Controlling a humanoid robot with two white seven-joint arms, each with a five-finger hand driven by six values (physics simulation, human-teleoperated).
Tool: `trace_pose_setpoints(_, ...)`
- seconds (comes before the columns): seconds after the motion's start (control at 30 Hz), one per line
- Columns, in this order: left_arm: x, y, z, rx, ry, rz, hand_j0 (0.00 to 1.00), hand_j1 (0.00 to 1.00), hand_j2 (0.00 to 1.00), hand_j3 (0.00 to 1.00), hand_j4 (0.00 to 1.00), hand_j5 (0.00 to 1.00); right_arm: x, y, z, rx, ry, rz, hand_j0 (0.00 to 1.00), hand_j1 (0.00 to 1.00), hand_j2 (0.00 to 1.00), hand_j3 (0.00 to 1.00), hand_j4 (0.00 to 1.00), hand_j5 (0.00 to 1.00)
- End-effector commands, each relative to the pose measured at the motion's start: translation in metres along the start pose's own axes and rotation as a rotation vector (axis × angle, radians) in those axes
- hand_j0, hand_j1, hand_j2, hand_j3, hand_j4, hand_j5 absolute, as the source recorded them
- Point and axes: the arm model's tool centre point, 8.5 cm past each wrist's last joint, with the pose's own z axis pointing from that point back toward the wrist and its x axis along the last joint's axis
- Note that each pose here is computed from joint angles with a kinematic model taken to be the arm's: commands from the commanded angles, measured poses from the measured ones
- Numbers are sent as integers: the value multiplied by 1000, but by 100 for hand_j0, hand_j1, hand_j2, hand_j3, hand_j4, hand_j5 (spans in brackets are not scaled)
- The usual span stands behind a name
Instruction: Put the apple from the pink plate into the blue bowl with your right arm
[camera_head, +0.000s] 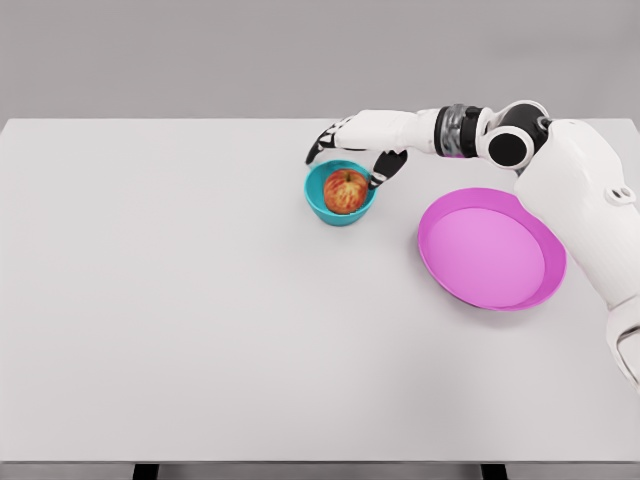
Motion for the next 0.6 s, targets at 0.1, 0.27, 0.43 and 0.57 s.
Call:
trace_pose_setpoints(0.1, 0, 0, 0, 0, 0, 0, 100, 100, 100, 100, 100, 100, 2, -1, -2, -5, -5, -5, 100, 100, 100, 100, 100, 100)
trace_pose_setpoints(0.27, 0, 0, 0, 0, 0, 0, 100, 100, 100, 100, 100, 100, 2, -8, 1, -21, -5, 4, 100, 100, 100, 100, 100, 100)
trace_pose_setpoints(0.43, 0, 0, 0, 0, 0, 0, 100, 100, 100, 100, 100, 100, 0, -42, 70, -155, 28, 98, 100, 100, 100, 100, 100, 100)
trace_pose_setpoints(0.57, 0, 0, 0, 0, 0, 0, 100, 100, 100, 100, 100, 100, -26, -26, 132, -248, 115, 30, 100, 100, 100, 100, 100, 100)
